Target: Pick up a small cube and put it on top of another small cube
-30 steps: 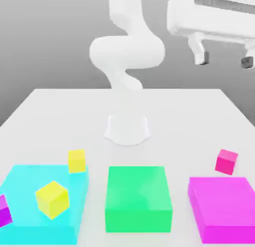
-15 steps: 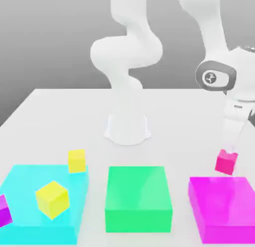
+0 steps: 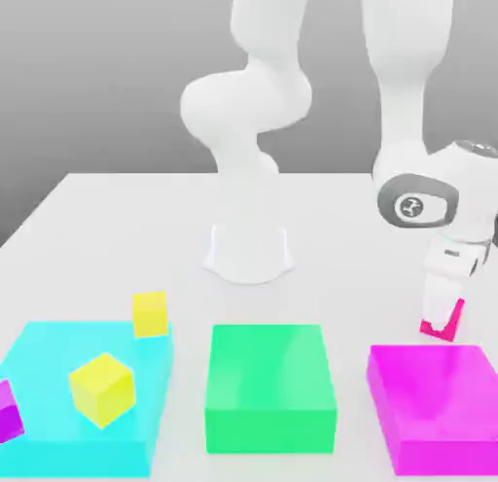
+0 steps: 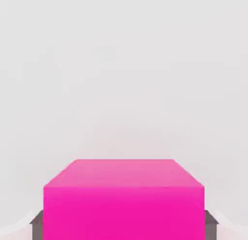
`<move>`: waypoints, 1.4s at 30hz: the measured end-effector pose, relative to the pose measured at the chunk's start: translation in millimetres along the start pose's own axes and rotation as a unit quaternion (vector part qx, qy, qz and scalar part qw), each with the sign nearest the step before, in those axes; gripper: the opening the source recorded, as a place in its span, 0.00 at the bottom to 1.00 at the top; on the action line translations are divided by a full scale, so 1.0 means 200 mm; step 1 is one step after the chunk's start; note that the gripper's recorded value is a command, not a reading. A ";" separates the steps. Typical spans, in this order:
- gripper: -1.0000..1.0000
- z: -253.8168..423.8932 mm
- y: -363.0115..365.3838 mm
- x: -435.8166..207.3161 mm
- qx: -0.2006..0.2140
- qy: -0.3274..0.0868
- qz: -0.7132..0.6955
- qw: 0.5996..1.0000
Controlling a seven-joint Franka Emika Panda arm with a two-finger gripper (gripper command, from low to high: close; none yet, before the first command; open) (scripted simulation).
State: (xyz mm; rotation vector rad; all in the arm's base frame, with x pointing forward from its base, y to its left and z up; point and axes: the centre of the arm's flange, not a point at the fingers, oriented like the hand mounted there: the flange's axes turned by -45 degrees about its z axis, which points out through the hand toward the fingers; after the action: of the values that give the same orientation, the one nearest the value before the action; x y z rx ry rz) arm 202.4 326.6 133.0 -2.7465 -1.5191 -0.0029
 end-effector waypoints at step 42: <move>0.00 -0.74 2.76 -1.80 0.000 0.002 0.946 0.323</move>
State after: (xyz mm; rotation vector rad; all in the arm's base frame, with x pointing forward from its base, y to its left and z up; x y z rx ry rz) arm 479.6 -272.4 279.9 -2.3234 2.1074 -0.0014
